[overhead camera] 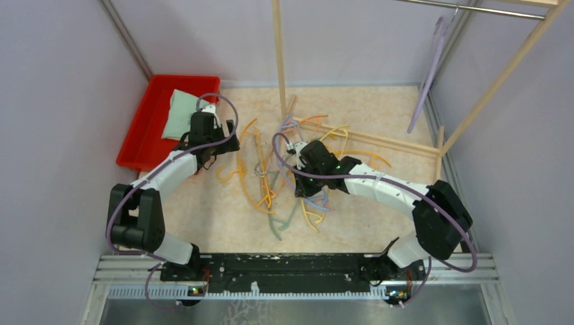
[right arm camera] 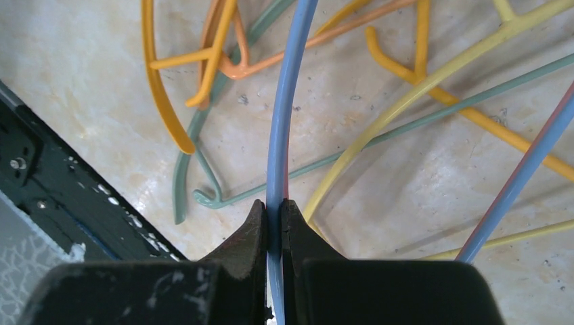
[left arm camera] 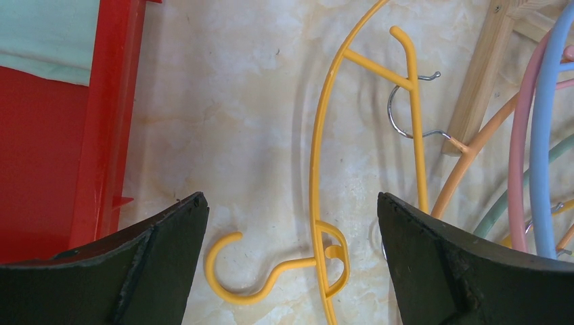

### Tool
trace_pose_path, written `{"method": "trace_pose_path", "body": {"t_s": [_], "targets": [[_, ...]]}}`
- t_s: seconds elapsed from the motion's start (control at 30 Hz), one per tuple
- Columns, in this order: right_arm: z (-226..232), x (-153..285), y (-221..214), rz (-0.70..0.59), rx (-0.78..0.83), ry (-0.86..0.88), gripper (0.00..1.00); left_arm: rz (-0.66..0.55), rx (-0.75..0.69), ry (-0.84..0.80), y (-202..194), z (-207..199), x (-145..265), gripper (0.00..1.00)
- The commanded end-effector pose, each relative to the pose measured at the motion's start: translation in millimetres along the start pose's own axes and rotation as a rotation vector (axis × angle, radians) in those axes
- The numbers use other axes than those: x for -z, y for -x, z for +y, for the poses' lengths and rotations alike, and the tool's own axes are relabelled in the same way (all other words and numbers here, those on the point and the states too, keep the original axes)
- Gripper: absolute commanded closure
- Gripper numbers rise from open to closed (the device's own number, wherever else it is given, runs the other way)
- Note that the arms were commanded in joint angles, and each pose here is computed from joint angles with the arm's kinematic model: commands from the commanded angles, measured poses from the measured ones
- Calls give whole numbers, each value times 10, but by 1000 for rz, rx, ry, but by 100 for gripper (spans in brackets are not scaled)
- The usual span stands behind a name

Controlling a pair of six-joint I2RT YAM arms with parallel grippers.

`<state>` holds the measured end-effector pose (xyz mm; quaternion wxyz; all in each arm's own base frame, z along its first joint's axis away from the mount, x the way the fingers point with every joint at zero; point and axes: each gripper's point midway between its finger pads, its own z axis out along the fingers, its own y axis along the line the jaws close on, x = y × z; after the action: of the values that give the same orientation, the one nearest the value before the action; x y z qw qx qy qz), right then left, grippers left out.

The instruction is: Organize the hangers

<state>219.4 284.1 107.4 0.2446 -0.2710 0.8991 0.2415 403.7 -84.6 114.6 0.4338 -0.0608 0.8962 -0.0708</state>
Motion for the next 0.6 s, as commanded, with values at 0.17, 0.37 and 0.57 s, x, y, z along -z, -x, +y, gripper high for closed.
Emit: {"method": "trace_pose_path", "body": {"t_s": [0.17, 0.37, 0.57], "targets": [[-79, -245, 168, -52, 32, -18, 100, 2, -12, 8, 16, 20, 30, 0], [-107, -267, 206, -51, 41, -36, 72, 3, -15, 10, 15, 22, 9, 0], [-139, -402, 151, -7, 41, -40, 61, 9, -14, 12, -8, 29, -1, 0]]}}
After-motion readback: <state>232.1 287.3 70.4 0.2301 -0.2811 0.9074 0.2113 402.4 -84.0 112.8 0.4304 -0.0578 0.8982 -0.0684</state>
